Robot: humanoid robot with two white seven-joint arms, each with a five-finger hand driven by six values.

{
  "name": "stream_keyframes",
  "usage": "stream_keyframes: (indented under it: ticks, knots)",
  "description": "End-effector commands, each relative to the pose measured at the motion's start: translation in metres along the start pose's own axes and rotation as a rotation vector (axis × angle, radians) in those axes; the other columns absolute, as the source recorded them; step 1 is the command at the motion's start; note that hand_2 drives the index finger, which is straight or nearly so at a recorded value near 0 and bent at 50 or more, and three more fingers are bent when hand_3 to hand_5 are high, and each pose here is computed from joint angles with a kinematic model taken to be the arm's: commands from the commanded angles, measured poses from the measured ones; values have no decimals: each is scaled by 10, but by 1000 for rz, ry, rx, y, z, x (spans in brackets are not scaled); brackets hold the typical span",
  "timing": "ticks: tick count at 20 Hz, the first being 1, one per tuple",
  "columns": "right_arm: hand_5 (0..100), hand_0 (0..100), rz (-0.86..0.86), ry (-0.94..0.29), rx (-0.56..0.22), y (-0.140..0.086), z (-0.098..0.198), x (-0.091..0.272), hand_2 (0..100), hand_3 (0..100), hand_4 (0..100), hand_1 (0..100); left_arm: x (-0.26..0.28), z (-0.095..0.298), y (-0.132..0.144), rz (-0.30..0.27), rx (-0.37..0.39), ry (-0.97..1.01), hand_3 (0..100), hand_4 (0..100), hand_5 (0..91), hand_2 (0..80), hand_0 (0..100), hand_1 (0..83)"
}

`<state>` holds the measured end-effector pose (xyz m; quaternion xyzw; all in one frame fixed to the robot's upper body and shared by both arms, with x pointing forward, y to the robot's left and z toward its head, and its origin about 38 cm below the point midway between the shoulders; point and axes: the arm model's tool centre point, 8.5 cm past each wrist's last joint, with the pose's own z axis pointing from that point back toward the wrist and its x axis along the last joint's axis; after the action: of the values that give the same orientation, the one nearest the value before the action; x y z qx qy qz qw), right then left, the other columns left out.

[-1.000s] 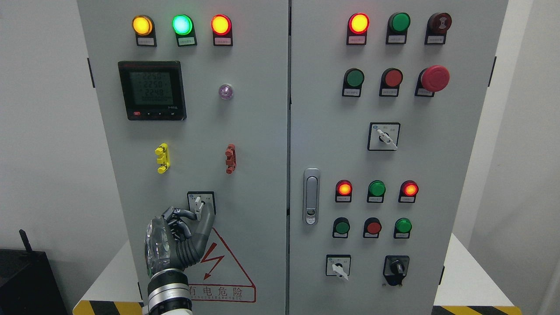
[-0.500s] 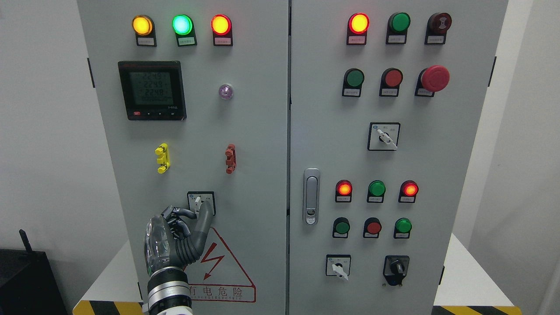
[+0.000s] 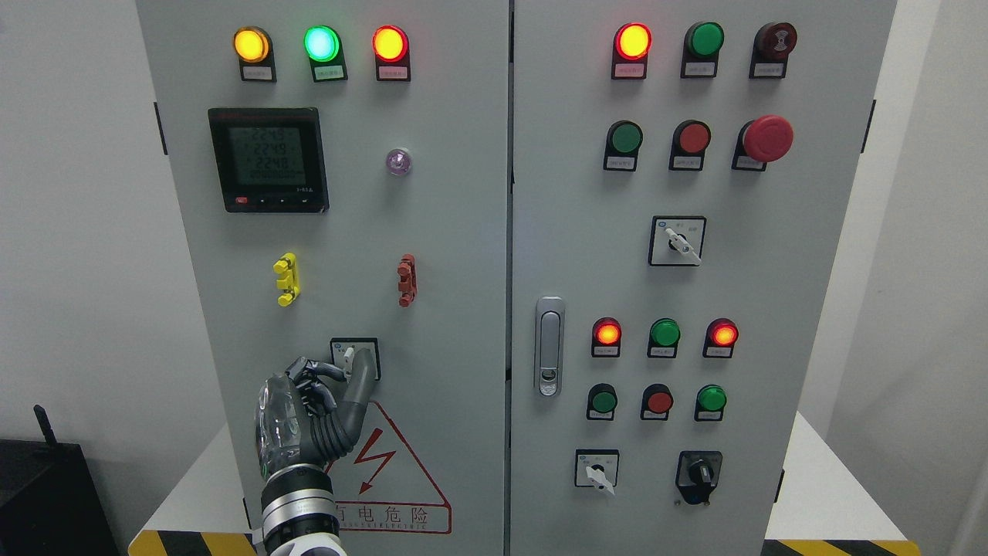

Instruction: Turn on light switch 1

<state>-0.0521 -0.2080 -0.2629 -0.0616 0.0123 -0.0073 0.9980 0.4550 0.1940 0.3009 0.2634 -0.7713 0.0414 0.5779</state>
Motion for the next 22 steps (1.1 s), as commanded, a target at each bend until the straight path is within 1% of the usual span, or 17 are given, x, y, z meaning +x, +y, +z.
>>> stream_keyframes:
  ticks: [1, 4, 7, 19, 22]
  knots:
    - [0, 120, 4, -2, 1, 0, 0, 1, 0, 0, 0, 389, -1, -1, -1, -1, -1, 4, 1000, 1000, 879, 618, 201, 451]
    - [0, 120, 4, 0, 1, 0, 0, 0, 0, 0, 0, 389, -1, 0, -2, -3, -3, 3, 1000, 1000, 879, 622, 215, 460]
    - [0, 120, 4, 0, 1, 0, 0, 0, 0, 0, 0, 389, -1, 0, -2, -3, -3, 3, 1000, 1000, 879, 624, 247, 489]
    - [0, 120, 4, -2, 1, 0, 0, 1, 0, 0, 0, 389, -1, 1, -2, -3, -5, 2, 1000, 1000, 879, 629, 305, 480]
    - [0, 120, 4, -2, 1, 0, 0, 1, 0, 0, 0, 389, -1, 1, -2, -3, -5, 2, 1000, 1000, 880, 629, 354, 460]
